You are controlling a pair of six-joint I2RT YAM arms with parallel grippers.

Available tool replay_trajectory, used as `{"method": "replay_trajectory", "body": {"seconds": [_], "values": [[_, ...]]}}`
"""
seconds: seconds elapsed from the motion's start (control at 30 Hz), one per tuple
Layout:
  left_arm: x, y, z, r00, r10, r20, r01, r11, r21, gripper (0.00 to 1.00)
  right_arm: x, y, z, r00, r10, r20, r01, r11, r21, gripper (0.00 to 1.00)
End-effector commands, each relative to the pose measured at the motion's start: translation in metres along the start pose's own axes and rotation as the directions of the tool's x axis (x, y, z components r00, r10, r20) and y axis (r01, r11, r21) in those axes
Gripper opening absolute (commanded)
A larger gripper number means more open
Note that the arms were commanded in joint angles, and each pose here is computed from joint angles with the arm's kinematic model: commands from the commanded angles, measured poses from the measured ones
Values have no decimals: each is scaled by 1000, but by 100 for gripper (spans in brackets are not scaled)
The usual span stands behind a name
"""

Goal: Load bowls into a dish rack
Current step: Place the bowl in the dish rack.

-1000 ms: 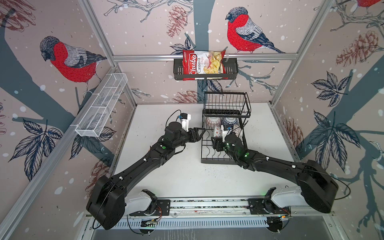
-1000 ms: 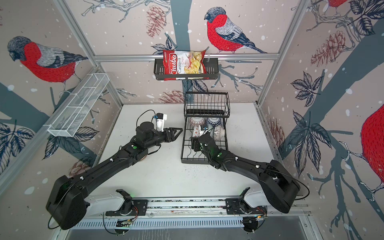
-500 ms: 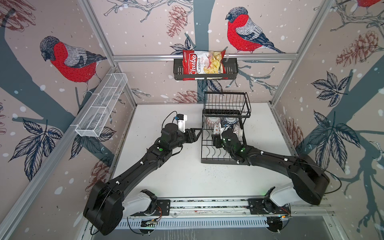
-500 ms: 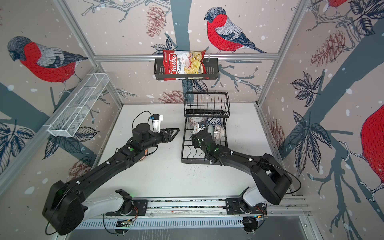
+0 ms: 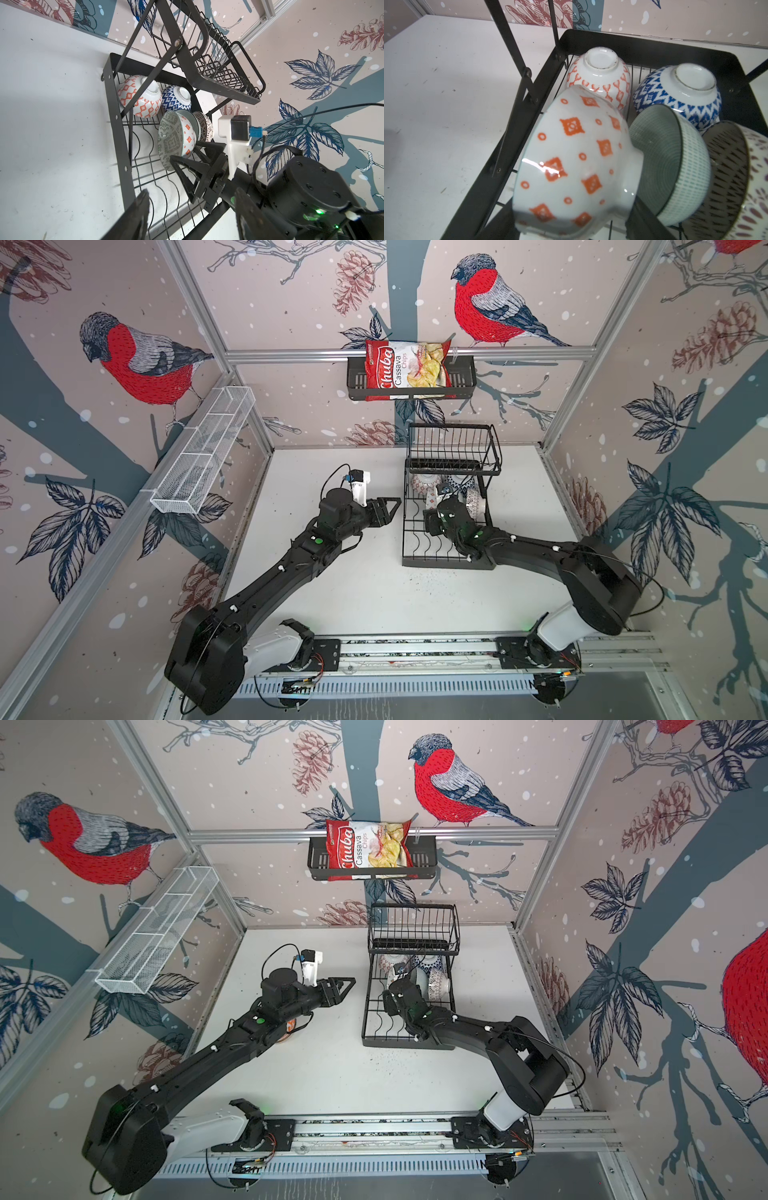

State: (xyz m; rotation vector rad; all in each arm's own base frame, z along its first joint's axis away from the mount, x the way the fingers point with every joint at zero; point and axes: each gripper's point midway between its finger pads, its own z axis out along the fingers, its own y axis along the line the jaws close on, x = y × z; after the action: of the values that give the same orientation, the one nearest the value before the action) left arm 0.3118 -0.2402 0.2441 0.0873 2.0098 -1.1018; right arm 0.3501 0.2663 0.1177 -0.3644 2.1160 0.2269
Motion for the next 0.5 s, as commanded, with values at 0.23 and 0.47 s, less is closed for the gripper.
{"method": "replay_trajectory", "body": {"seconds": [0.23, 0.47], "values": [[-6, -1, -4, 999, 13, 33, -13, 1000, 11, 64, -5, -3, 15, 998, -69, 0, 69, 996, 52, 54], [-6, -2, -4, 999, 13, 34, -14, 1000, 17, 64, -5, -1, 20, 996, -93, -14, 93, 994, 57, 54]]}}
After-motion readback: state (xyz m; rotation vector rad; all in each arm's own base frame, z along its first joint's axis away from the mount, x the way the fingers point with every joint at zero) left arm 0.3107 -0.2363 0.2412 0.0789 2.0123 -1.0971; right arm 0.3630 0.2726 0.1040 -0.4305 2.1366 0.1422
